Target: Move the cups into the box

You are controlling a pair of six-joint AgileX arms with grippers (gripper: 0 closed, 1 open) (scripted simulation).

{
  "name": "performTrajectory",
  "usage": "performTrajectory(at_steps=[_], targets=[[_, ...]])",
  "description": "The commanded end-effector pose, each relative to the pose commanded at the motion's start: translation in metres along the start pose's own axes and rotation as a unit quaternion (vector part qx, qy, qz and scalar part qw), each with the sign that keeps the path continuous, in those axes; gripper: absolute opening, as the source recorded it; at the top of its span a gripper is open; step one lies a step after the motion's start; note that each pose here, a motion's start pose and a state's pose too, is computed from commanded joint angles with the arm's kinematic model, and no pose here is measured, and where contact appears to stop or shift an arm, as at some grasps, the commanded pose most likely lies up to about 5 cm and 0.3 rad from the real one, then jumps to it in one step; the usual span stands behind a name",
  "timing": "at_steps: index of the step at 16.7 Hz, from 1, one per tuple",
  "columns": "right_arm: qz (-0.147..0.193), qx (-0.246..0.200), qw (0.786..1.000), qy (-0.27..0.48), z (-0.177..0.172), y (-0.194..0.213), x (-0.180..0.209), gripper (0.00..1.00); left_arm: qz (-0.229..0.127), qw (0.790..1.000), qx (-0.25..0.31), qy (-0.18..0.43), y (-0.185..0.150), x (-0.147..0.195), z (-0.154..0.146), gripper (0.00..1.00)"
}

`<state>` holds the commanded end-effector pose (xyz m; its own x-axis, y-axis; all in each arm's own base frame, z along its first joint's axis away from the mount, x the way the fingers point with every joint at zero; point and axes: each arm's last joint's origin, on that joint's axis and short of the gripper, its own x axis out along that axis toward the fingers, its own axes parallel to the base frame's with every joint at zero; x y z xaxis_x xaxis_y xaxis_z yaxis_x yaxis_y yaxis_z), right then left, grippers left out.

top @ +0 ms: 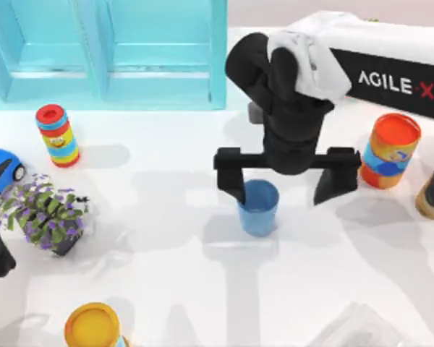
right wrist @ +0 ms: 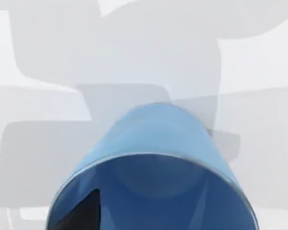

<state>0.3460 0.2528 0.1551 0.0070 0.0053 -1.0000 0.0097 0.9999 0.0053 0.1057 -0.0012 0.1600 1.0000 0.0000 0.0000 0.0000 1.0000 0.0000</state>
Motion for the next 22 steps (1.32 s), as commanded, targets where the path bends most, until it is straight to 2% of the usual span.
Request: performTrajectory(at_steps=[3,7,20,22], targets=[[-0.002,0.000,1.000,0.003,-0.0028,-0.0015,0.0188,1.00,0.000,1.000,0.000,0.000,0.0000,0.0000,0.0000,1.00],[-0.002,0.000,1.000,0.003,-0.0028,-0.0016,0.0191,1.00,0.000,1.000,0.000,0.000,0.0000,0.0000,0.0000,1.00],[-0.002,0.000,1.000,0.003,-0.0028,-0.0016,0.0191,0.02,0.000,1.000,0.000,0.000,0.0000,0.0000,0.0000,1.00],[-0.002,0.000,1.000,0.003,-0.0028,-0.0016,0.0191,0.00,0.000,1.000,0.000,0.000,0.0000,0.0000,0.0000,1.00]])
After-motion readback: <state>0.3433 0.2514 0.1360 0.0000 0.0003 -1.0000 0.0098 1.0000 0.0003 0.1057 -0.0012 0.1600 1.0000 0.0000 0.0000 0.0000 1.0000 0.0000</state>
